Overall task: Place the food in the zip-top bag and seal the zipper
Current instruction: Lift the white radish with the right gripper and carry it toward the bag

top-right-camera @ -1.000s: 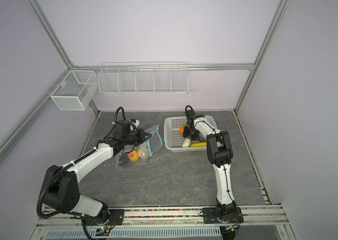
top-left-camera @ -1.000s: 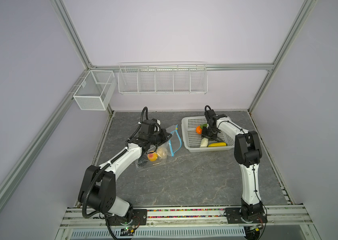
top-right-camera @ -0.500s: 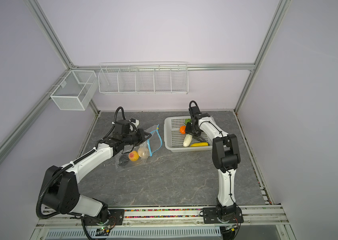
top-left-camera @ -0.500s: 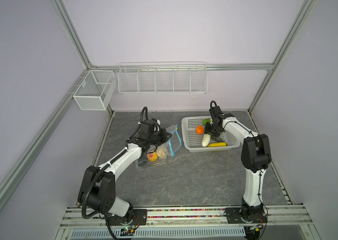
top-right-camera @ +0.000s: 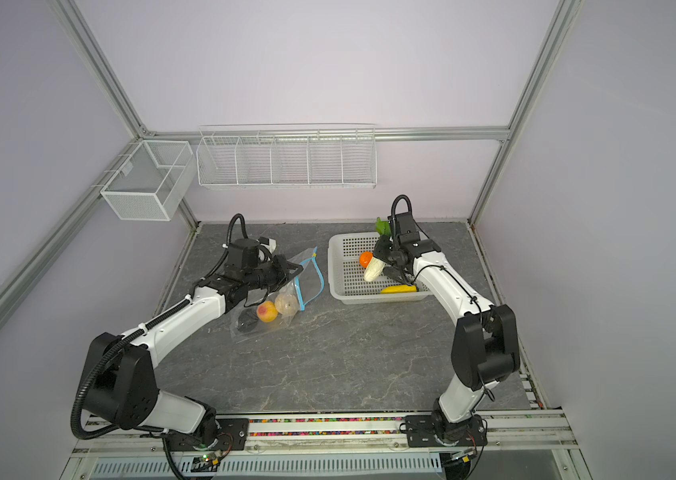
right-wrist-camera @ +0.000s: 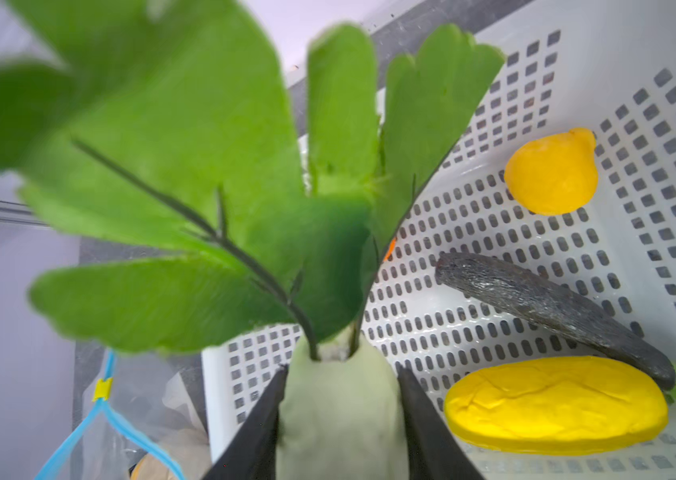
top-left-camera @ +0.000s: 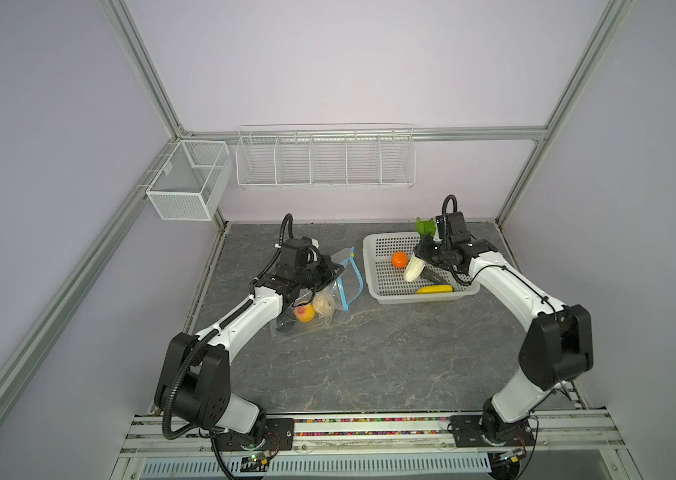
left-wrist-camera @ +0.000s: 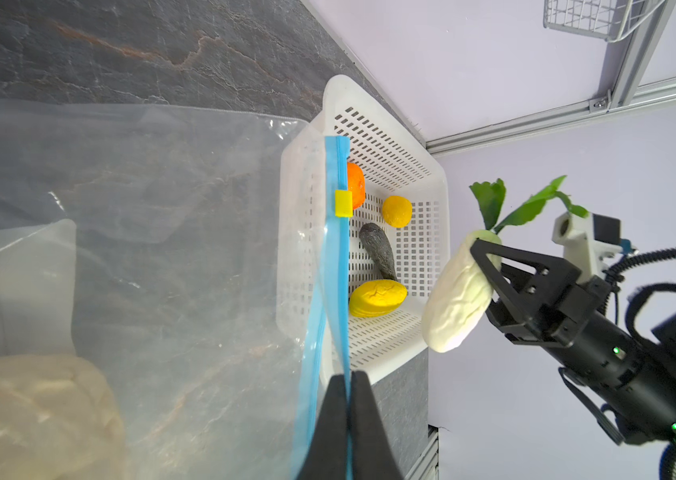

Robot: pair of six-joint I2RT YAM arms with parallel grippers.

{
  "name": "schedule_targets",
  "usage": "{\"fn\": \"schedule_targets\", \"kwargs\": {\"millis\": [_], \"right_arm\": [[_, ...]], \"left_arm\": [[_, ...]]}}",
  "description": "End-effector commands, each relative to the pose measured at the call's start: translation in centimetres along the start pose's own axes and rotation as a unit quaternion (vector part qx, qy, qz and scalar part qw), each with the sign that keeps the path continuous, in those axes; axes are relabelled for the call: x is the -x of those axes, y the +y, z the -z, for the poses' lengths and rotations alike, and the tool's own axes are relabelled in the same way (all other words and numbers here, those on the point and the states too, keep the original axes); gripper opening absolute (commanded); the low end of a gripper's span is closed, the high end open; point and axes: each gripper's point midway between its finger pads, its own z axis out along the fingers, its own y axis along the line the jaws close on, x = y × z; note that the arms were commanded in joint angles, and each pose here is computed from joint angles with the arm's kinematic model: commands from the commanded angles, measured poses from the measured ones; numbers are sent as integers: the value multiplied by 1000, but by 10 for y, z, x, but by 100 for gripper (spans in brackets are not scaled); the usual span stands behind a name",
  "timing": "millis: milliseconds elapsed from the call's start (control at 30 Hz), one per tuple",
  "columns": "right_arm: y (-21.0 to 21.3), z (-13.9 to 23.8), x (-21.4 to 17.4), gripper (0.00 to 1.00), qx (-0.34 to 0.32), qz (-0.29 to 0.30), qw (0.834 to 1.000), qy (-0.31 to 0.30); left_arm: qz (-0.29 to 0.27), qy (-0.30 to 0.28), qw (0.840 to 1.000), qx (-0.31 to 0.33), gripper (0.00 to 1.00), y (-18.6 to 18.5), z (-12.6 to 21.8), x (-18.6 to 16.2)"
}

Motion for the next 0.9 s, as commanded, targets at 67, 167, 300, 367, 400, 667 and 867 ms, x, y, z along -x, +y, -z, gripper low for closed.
{"fn": "schedule_targets", "kwargs": {"millis": [67, 167, 300, 367, 400, 667, 867], "right_arm": [[44, 23, 5, 40, 48, -20, 996, -77], [65, 32, -2, 38, 69, -25, 992, -101], [94, 35, -7, 38, 102, -16, 989, -104], [106, 37, -10, 37, 109, -8, 987, -115], [113, 38, -11, 37, 114, -4, 986, -121], [183, 64, -18, 37, 187, 59, 964, -179], [224, 85, -22, 35, 236, 101, 945, -202]], "left_arm": [[11, -32, 999, -30, 0, -21, 15, 13], [15, -38, 998, -36, 0, -27, 19, 15], [10, -53, 998, -40, 0, -30, 28, 17], [8, -66, 997, -37, 0, -28, 34, 19], [8, -73, 997, -37, 0, -27, 38, 22], [-2, -99, 994, -47, 0, -36, 63, 33], [-2, -116, 992, -55, 0, -46, 80, 38]]}}
